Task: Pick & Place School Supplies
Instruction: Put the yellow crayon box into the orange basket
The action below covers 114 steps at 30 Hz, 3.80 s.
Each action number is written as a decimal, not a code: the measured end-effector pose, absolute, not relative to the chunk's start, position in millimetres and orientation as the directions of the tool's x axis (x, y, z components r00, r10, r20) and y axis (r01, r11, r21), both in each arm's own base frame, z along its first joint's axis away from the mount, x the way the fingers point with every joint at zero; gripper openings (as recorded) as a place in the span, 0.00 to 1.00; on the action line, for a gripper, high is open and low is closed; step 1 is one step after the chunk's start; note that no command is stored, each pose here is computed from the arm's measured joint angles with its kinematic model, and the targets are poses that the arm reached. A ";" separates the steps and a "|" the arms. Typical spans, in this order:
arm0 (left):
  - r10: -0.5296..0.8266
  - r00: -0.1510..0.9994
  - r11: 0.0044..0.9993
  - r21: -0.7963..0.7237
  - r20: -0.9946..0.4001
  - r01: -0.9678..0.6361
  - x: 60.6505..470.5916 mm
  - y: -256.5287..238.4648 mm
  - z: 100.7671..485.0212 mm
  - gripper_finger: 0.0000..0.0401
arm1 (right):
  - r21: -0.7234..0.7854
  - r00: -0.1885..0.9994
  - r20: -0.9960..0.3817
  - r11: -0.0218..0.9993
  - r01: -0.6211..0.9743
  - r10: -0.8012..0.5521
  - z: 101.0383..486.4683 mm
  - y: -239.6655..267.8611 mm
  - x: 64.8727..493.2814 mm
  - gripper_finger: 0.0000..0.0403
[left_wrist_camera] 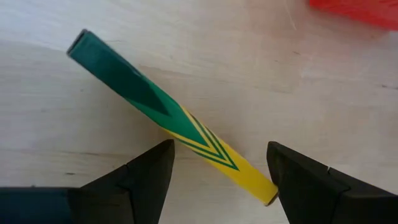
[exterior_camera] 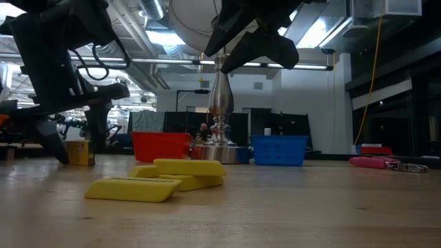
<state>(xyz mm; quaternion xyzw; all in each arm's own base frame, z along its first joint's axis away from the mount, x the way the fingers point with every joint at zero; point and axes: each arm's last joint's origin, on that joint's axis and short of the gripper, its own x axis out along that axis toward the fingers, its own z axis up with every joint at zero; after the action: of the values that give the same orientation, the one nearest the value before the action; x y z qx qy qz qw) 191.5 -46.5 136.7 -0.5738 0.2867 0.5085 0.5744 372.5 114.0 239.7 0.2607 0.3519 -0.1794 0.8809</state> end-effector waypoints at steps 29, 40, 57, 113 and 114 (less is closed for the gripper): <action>0.117 0.357 0.001 -0.359 -0.927 -0.933 199.3 -52.5 142.0 0.06 | 0.335 0.689 -0.713 0.798 0.501 -0.133 239.8 113.9 372.6 0.45; -0.089 0.558 0.298 -0.557 -0.825 -0.775 206.9 -59.7 189.0 0.07 | 0.341 0.694 -0.707 0.793 0.505 -0.138 240.2 114.0 373.0 0.45; -0.523 0.416 0.559 -0.668 -0.744 -0.492 147.2 -119.9 223.3 0.07 | 0.341 0.694 -0.702 0.780 0.525 -0.160 240.3 111.7 373.5 0.45; -0.444 0.437 0.211 -0.566 -0.782 -0.797 111.7 -172.2 196.7 0.19 | 0.388 0.697 -0.701 0.737 0.553 -0.153 240.4 116.5 372.1 0.45; -0.445 0.438 0.211 -0.566 -0.782 -0.797 111.7 -172.2 196.8 0.20 | 0.389 0.697 -0.701 0.737 0.553 -0.153 240.4 116.5 372.1 0.45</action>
<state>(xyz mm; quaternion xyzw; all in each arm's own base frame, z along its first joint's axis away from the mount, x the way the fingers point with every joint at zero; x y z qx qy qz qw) 111.7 -172.2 196.8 -0.6099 0.5088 0.1495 0.5889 372.1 116.5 240.4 0.3005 0.3325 -0.2026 0.8707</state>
